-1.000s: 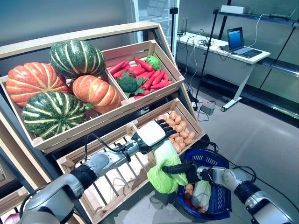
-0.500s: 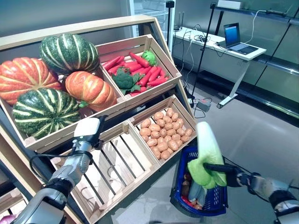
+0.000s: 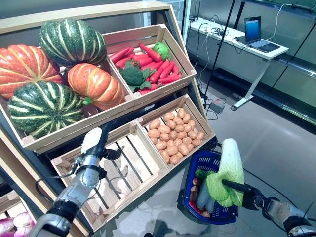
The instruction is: Put vegetables into the basket
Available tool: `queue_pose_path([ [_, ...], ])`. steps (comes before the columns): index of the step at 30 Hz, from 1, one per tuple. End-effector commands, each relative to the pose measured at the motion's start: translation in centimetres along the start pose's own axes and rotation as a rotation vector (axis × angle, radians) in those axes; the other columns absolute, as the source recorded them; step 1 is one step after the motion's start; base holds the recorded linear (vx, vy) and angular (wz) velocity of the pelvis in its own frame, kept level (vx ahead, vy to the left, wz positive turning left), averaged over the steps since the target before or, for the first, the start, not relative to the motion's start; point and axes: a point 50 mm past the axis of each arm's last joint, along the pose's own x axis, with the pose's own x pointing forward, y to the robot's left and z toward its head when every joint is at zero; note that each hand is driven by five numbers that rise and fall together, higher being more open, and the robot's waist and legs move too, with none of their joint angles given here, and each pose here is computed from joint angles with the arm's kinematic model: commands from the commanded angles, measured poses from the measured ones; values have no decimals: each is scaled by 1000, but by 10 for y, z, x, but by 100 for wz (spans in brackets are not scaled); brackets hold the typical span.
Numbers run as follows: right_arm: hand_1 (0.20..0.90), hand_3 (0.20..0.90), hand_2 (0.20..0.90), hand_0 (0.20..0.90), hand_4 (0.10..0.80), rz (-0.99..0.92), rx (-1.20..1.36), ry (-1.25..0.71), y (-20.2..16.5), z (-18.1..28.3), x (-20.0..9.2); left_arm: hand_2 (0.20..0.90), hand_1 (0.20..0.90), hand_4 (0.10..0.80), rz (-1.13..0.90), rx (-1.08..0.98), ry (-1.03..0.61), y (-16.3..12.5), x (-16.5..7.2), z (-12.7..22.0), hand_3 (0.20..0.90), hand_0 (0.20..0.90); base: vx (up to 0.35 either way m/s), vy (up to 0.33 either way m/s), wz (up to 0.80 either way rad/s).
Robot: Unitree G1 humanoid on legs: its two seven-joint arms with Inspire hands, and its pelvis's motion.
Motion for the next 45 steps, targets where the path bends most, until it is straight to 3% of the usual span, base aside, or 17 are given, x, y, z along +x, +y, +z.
queue_pose_path([
  [1, 300, 300, 300, 300, 400, 8, 133, -364, 29, 72, 2, 900, 900, 800, 177, -189, -227, 28, 26, 53, 900, 900, -69, -107, 13],
  [7, 300, 300, 300, 300, 400, -43, 214, -552, 65, 107, 7, 900, 900, 800, 214, -415, -281, 11, 24, 74, 900, 900, -160, -106, 16],
  [13, 300, 300, 300, 300, 400, -16, 139, -688, 92, 150, -6, 900, 900, 800, 174, -385, -477, 9, 22, 114, 900, 900, -219, -19, 19],
  [22, 300, 300, 300, 300, 400, 51, 91, -766, 116, 184, -22, 900, 900, 800, 218, -475, -598, 17, 20, 150, 900, 900, -126, 11, 11],
  [31, 300, 300, 300, 300, 400, 48, 66, -777, 118, 197, -29, 900, 900, 800, 282, -541, -575, 24, 20, 147, 900, 900, -32, 9, -4],
  [32, 900, 900, 900, 900, 800, 45, 74, -781, 118, 197, -30, 900, 900, 800, 282, -542, -578, 25, 19, 146, 900, 900, 0, 0, 0],
  [45, 900, 900, 900, 900, 800, 2, 119, -794, 99, 194, -33, 900, 900, 800, 217, -529, -630, 26, 13, 149, 900, 900, 15, -19, 2],
])
